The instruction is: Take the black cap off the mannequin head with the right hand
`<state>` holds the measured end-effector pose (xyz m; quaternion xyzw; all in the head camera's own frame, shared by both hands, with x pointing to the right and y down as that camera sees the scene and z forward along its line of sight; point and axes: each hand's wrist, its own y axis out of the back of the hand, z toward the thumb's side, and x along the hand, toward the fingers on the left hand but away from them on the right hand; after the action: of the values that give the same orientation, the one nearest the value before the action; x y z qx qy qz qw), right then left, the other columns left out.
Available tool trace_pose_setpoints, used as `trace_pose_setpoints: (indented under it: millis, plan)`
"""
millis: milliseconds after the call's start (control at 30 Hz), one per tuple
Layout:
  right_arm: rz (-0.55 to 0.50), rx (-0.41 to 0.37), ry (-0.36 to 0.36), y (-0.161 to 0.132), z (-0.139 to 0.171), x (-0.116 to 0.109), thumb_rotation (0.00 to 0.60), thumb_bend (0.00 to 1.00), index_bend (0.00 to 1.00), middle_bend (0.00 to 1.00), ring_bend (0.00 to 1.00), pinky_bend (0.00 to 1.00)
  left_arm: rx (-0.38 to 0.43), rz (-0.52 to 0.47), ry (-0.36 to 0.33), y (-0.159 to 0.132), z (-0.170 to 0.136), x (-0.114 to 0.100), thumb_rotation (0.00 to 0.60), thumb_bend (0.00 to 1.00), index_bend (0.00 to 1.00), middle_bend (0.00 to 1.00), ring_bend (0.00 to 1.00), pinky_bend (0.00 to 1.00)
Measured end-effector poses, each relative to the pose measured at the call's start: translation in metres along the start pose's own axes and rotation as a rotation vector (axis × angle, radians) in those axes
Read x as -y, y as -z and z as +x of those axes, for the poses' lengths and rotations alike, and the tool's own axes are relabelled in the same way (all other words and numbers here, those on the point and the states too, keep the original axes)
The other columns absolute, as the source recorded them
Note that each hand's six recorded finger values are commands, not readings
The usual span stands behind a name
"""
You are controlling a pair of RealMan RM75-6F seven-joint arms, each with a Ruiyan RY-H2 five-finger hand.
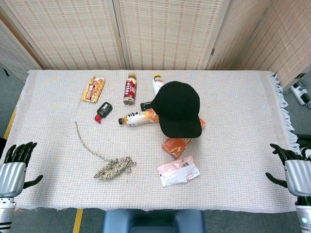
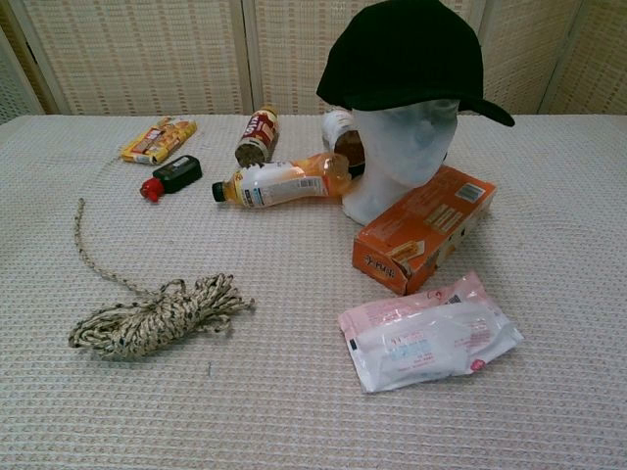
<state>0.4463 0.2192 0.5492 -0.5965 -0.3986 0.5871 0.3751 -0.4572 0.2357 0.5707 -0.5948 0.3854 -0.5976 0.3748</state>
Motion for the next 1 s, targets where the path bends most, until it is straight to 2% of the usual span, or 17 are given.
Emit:
trace_pose_setpoints:
  millis: [400, 567, 633, 733, 1000]
  plan:
    - [-0.012, -0.007, -0.003, 0.000, 0.006, 0.002, 0.600, 0.00, 0.21, 0.36, 0.34, 0.44, 0.007, -0.013, -0.019, -0.001, -0.001, 0.000, 0.600, 0.06, 0.13, 0.15, 0.14, 0.10]
    - [-0.003, -0.023, -0.032, -0.004, 0.005, 0.006, 0.600, 0.00, 0.25, 0.41, 0.39, 0.44, 0.009, -0.010, -0.001, -0.001, -0.001, 0.002, 0.600, 0.06, 0.13, 0.15, 0.14, 0.10]
    - [0.009, -0.046, -0.045, -0.009, 0.001, 0.006, 0.600, 0.00, 0.28, 0.46, 0.45, 0.50, 0.013, -0.007, 0.012, -0.002, -0.001, 0.004, 0.600, 0.06, 0.13, 0.15, 0.14, 0.10]
    - [0.023, -0.091, -0.047, -0.020, -0.006, 0.003, 0.600, 0.00, 0.30, 0.55, 0.56, 0.65, 0.014, -0.007, 0.016, -0.003, 0.000, 0.004, 0.600, 0.06, 0.13, 0.15, 0.14, 0.10]
    - [0.039, -0.211, -0.005, -0.054, -0.034, -0.002, 0.600, 0.00, 0.37, 0.79, 0.83, 0.96, 0.014, -0.005, 0.023, -0.002, 0.000, 0.004, 0.600, 0.06, 0.13, 0.15, 0.14, 0.10]
